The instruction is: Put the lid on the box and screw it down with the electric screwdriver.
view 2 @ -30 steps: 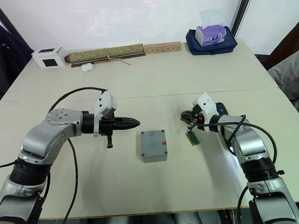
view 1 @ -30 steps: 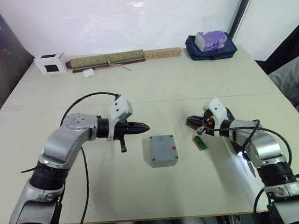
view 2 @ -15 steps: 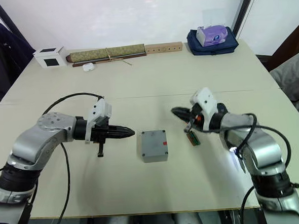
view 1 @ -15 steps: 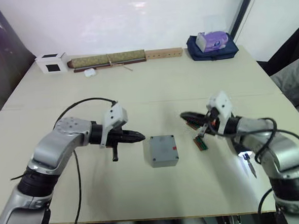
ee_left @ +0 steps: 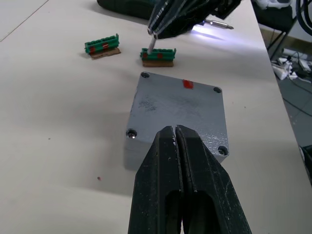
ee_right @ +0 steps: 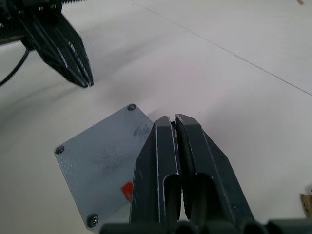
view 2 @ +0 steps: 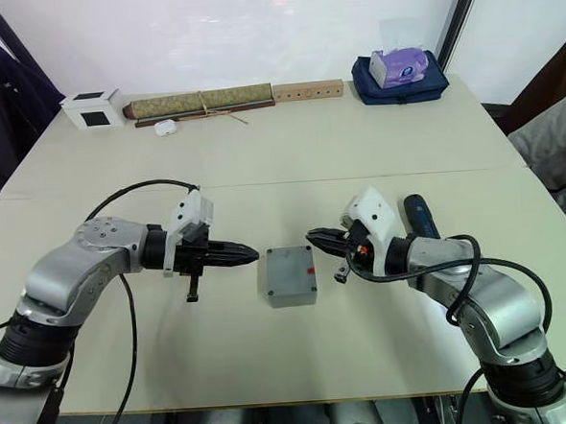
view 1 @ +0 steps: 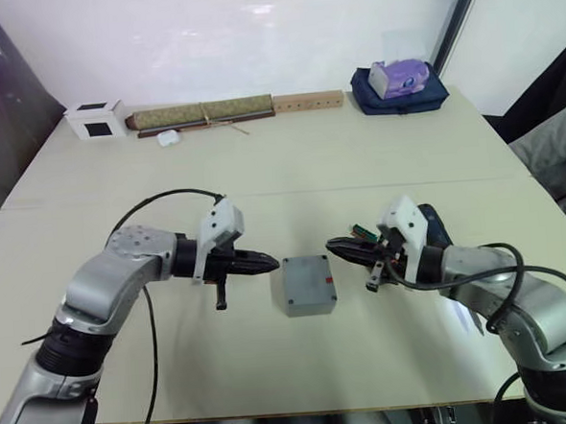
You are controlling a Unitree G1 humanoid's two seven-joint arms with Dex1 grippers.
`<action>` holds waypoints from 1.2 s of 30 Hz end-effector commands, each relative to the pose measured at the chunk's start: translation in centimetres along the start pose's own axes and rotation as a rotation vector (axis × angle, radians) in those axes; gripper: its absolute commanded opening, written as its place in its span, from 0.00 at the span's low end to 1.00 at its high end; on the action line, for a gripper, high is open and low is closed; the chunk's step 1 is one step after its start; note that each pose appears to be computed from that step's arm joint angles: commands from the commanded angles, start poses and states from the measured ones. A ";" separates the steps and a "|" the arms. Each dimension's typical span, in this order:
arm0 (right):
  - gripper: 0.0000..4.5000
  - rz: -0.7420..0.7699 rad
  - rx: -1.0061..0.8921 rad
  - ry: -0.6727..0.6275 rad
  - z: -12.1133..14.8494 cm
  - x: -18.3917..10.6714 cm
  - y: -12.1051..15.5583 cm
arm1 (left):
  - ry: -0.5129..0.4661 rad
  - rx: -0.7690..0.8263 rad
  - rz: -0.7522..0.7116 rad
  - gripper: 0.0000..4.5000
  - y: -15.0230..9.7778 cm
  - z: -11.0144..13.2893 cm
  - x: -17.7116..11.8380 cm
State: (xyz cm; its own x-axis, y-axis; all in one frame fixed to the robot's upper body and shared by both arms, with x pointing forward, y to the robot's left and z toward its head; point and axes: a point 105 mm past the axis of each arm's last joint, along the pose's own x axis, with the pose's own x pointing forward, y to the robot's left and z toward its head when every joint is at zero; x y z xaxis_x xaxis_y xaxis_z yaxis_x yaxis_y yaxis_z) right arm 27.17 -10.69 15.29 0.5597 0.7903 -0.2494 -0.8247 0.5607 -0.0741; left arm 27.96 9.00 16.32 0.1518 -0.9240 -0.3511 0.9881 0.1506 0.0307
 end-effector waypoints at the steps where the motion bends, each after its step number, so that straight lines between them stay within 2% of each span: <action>1: 0.01 -0.014 -0.022 -0.005 0.0 0.0 -0.1 | -0.016 0.039 0.006 0.00 0.0 0.7 0.0; 27: 0.01 -0.025 0.005 0.018 -1.9 1.0 -0.4 | -0.026 0.052 0.022 0.00 0.7 0.8 0.6; 30: 0.18 -0.036 -0.002 0.015 -1.9 0.8 -0.6 | -0.026 0.053 0.022 0.00 0.7 0.7 0.6; 33: 0.45 -0.053 -0.011 0.017 -1.8 0.6 -0.9 | -0.028 0.054 0.021 0.00 0.7 0.7 0.7; 34: 0.51 -0.058 -0.016 0.016 -1.7 0.5 -1.1 | -0.029 0.054 0.021 0.00 0.7 0.7 0.7; 36: 0.51 -0.061 -0.022 0.010 -1.3 0.2 -1.2 | -0.035 0.056 0.017 0.00 0.6 0.8 0.9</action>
State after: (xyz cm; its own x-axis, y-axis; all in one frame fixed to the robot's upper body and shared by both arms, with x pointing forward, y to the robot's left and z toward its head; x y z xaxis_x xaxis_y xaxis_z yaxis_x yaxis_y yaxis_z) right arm 28.12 -11.27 12.74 0.5955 0.7505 -0.2867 -0.7949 0.6021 -0.0748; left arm 28.67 8.41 15.82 0.1725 -0.9265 -0.3345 0.9849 0.1672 0.0450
